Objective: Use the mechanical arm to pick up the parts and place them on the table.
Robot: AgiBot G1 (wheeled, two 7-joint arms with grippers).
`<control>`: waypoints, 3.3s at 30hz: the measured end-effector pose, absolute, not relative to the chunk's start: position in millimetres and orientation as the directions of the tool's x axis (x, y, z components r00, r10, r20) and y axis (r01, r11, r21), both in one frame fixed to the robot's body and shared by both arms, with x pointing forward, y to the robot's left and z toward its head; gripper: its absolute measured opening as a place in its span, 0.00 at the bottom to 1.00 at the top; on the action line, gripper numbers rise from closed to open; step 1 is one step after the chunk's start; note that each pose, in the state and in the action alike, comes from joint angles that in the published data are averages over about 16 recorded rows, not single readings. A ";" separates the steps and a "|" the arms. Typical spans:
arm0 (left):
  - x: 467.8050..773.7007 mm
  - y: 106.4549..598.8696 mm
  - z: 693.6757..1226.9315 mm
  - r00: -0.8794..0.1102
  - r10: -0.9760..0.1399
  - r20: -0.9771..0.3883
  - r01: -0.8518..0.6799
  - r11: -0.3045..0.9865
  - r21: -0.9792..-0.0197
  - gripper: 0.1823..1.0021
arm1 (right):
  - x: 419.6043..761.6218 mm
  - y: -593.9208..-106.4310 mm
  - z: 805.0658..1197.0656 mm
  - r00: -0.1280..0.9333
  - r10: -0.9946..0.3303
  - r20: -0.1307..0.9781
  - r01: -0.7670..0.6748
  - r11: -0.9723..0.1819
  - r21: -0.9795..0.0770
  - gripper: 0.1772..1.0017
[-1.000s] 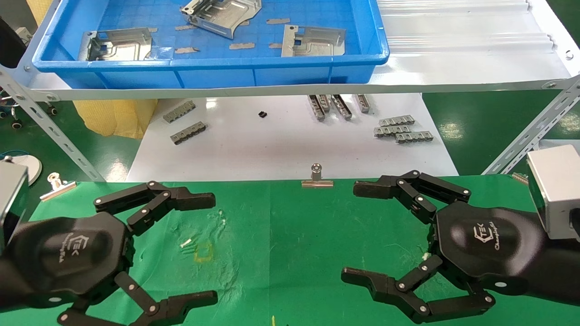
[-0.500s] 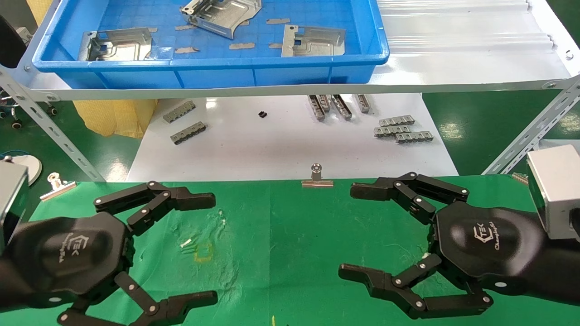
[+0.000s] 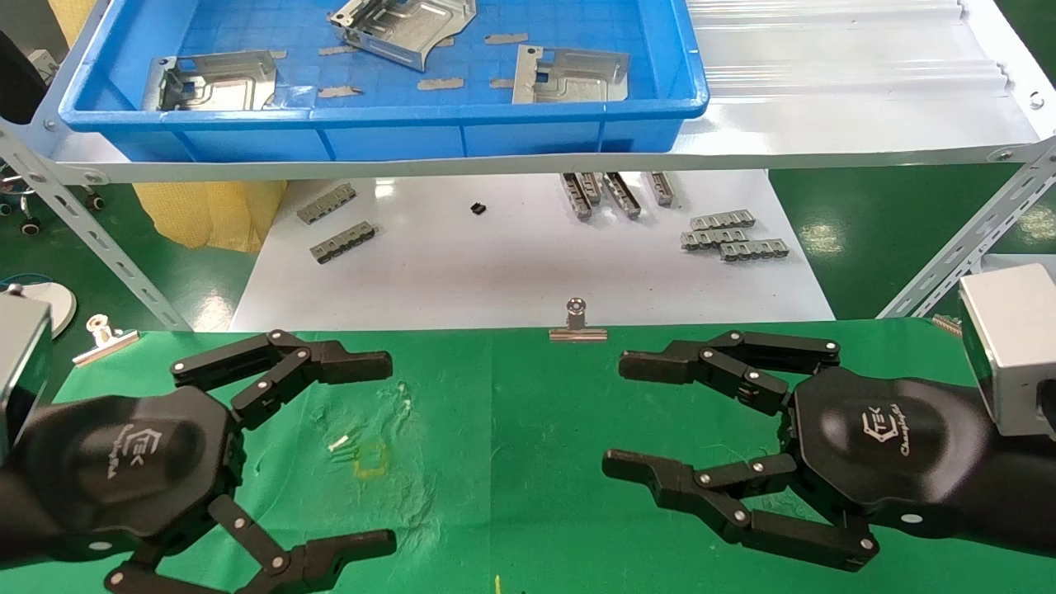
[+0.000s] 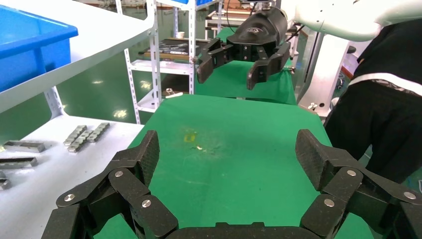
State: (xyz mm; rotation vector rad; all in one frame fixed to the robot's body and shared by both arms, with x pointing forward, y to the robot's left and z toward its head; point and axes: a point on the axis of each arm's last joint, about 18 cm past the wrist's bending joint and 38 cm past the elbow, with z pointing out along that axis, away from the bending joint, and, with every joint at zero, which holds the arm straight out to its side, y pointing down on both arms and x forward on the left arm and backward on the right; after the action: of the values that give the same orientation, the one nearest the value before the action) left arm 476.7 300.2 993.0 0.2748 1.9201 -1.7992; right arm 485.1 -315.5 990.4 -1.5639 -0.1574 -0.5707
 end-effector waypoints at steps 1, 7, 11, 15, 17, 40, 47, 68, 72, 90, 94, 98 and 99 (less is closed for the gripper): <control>476.7 300.2 993.0 -0.859 -0.182 -0.478 0.465 0.110 -0.878 1.00 | 485.1 -315.5 990.4 0.862 -0.243 0.445 0.436 -0.091 -0.895 0.61; 476.7 300.2 993.0 -0.859 -0.182 -0.478 0.465 0.110 -0.878 1.00 | 485.1 -315.5 990.4 0.862 -0.243 0.445 0.436 -0.091 -0.895 0.44; 476.7 300.2 993.0 -0.859 -0.182 -0.478 0.465 0.110 -0.878 1.00 | 485.1 -315.5 990.4 0.862 -0.243 0.445 0.436 -0.091 -0.895 0.34; 476.7 300.2 993.0 -0.859 -0.182 -0.478 0.465 0.110 -0.878 1.00 | 485.1 -315.5 990.4 0.862 -0.243 0.445 0.436 -0.091 -0.895 0.23; 476.7 300.2 993.0 -0.859 -0.182 -0.478 0.465 0.110 -0.878 1.00 | 485.1 -315.5 990.4 0.862 -0.243 0.445 0.436 -0.091 -0.895 0.19; 495.8 298.3 1049.7 -0.784 -0.248 -0.568 0.554 0.131 -0.822 1.00 | 485.1 -315.5 990.4 0.862 -0.243 0.445 0.436 -0.092 -0.895 0.02; 547.2 293.2 1122.7 -0.705 -0.387 -0.594 0.587 0.151 -0.795 1.00 | 485.1 -315.5 990.4 0.862 -0.243 0.445 0.436 -0.092 -0.895 0.02; 701.1 254.3 1243.3 -0.361 -0.841 -0.403 0.412 0.244 -0.878 1.00 | 485.1 -315.5 990.4 0.862 -0.243 0.445 0.436 -0.092 -0.895 0.02; 708.4 253.8 1239.9 -0.348 -0.864 -0.365 0.375 0.228 -0.898 0.99 | 485.1 -315.5 990.4 0.862 -0.243 0.445 0.436 -0.092 -0.895 0.03; 716.5 251.3 1225.7 -0.348 -0.869 -0.351 0.303 0.250 -0.920 0.80 | 485.1 -315.5 990.4 0.862 -0.243 0.445 0.436 -0.092 -0.895 0.29; 717.7 251.5 1224.9 -0.339 -0.868 -0.362 0.305 0.263 -0.915 0.69 | 485.1 -315.5 990.4 0.862 -0.243 0.445 0.436 -0.092 -0.895 0.40; 719.2 252.4 1223.9 -0.329 -0.870 -0.367 0.306 0.270 -0.913 0.58 | 485.1 -315.5 990.4 0.862 -0.243 0.445 0.436 -0.092 -0.895 0.53; 719.5 252.7 1223.6 -0.327 -0.871 -0.368 0.306 0.271 -0.913 0.55 | 485.1 -315.5 990.4 0.862 -0.243 0.445 0.436 -0.092 -0.895 0.56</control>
State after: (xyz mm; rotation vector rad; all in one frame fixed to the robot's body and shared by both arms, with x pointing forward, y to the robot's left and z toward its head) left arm 719.5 252.7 1223.6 -0.5660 1.4224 -1.3260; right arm 485.1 -315.5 990.4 -1.5639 -0.1574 -0.5707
